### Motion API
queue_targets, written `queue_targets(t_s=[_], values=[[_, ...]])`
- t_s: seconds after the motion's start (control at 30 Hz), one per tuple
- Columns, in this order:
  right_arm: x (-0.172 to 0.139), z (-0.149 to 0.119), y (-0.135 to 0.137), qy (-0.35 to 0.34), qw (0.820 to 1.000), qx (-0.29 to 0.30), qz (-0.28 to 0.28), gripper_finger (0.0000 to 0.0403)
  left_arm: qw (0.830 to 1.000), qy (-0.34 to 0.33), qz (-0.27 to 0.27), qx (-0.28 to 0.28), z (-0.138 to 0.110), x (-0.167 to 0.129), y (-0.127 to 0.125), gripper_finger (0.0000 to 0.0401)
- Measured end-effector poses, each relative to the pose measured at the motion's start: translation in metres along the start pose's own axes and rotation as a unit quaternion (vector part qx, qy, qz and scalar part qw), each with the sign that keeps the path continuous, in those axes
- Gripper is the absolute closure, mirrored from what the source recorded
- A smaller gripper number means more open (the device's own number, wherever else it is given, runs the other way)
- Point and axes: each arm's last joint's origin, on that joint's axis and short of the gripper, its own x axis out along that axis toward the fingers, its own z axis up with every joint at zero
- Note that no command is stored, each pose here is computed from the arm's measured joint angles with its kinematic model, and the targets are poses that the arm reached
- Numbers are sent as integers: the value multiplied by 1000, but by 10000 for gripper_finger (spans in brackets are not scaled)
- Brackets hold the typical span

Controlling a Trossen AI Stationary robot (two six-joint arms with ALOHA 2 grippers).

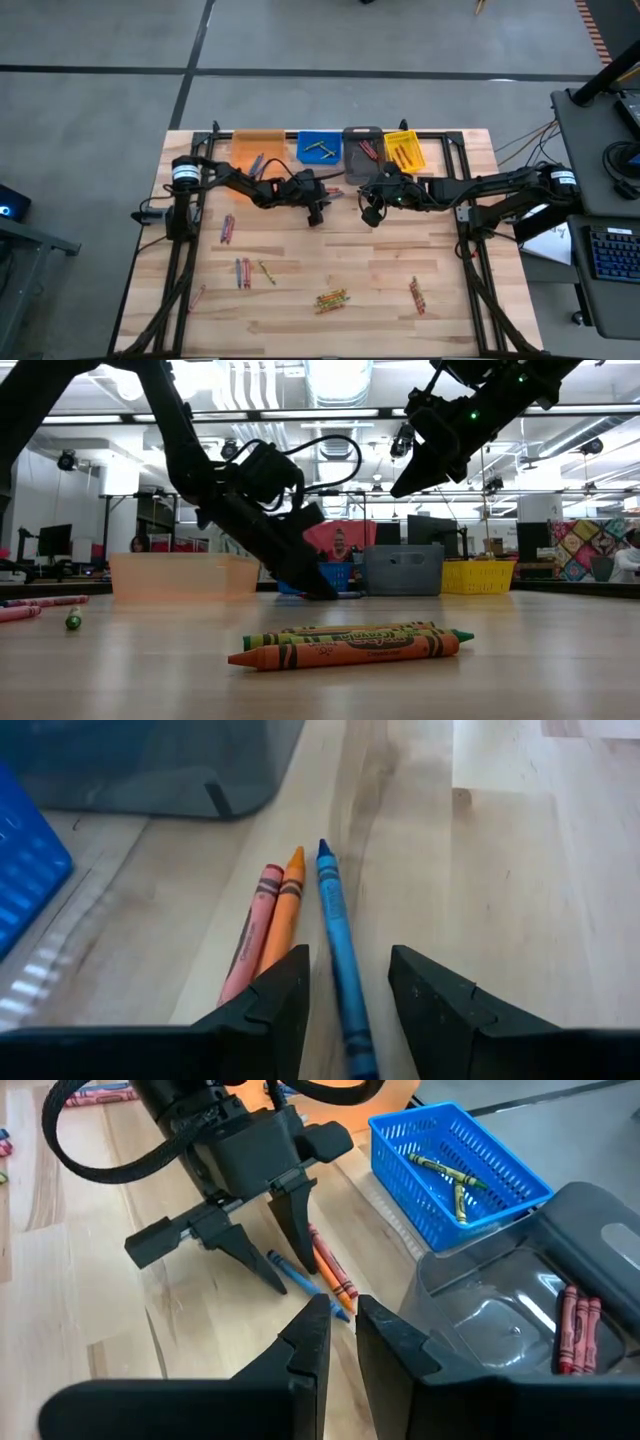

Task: Sort crayons
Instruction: Put the blue crayon into the orange bin

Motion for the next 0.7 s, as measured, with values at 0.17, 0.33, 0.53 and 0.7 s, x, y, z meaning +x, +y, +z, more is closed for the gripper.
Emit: queue_targets(t_s=[0.17,0.33,0.53,0.7], values=[[0,0,0,2,1000,1,0,360,1000,2,0,-2,0,0,0,276],[0,-1,0,2,1000,1,0,360,1000,10,-3,0,-1,0,-2,304],[0,-1,0,2,1000,1,0,360,1000,17,-10,6,-2,-1,-8,368],[0,-1,0,2,1000,1,0,360,1000,17,-9,12,0,-3,-13,393]])
